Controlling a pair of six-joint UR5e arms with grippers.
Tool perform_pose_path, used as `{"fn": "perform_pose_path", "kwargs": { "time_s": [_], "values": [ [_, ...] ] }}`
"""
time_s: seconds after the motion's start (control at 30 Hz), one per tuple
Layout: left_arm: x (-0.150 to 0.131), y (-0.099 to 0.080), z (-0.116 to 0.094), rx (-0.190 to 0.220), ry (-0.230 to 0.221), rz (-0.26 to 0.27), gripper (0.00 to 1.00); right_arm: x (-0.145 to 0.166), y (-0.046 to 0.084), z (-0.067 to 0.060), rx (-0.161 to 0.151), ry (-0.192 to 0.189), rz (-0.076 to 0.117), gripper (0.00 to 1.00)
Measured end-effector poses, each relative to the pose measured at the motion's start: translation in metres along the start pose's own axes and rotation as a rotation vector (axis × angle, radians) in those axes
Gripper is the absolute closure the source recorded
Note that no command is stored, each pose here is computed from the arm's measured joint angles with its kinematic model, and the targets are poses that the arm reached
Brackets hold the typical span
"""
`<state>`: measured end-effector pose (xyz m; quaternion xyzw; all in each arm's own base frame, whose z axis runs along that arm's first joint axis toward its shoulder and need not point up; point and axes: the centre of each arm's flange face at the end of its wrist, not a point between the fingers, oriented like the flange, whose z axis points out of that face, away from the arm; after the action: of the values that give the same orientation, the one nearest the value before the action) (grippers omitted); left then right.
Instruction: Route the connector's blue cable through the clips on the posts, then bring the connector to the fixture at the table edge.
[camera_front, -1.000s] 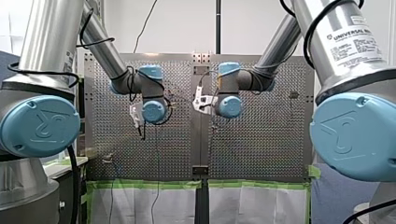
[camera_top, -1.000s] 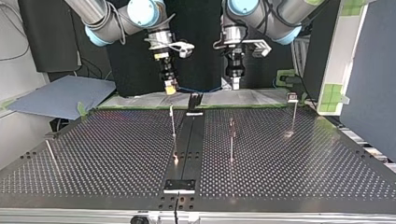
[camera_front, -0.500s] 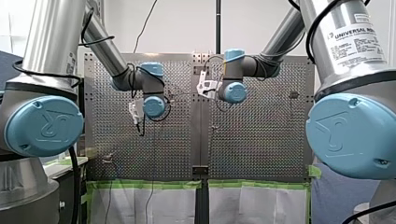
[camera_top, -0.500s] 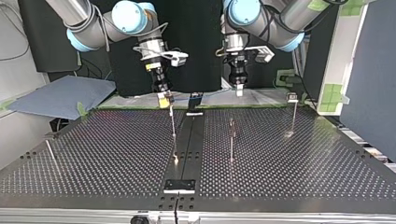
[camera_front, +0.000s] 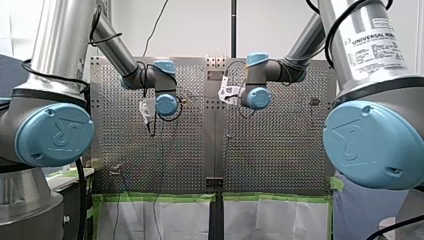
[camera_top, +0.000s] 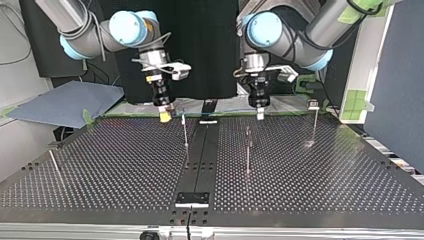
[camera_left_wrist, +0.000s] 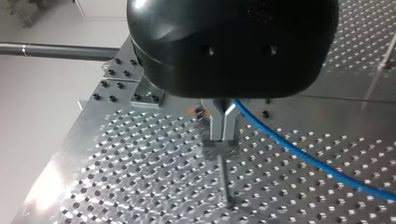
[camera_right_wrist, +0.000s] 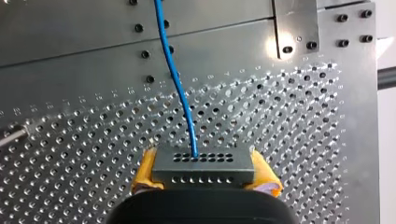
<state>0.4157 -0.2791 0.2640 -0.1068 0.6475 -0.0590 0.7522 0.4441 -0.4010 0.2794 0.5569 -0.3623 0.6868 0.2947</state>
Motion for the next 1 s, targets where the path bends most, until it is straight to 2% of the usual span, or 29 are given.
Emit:
{"fn": "perform_pose_path", "kwargs": {
  "time_s": [0.17,0.37,0.6,1.0],
  "values": [
    [-0.011,0.001,0.019,0.012,-0.023,-0.014,0.98,-0.003,0.013,0.005,-0.012,-0.004,0.001,0.98],
    [-0.015,0.017,0.036,0.013,-0.016,-0.014,0.98,-0.009,0.021,0.011,-0.013,-0.009,0.0,0.98],
    [-0.016,0.038,0.051,0.008,-0.004,-0.005,0.98,-0.01,0.023,0.013,-0.005,-0.003,-0.001,0.98],
    [-0.005,0.038,0.064,0.055,0.019,0.002,0.98,-0.011,0.022,0.016,0.026,0.003,-0.002,0.98]
  ]
}}
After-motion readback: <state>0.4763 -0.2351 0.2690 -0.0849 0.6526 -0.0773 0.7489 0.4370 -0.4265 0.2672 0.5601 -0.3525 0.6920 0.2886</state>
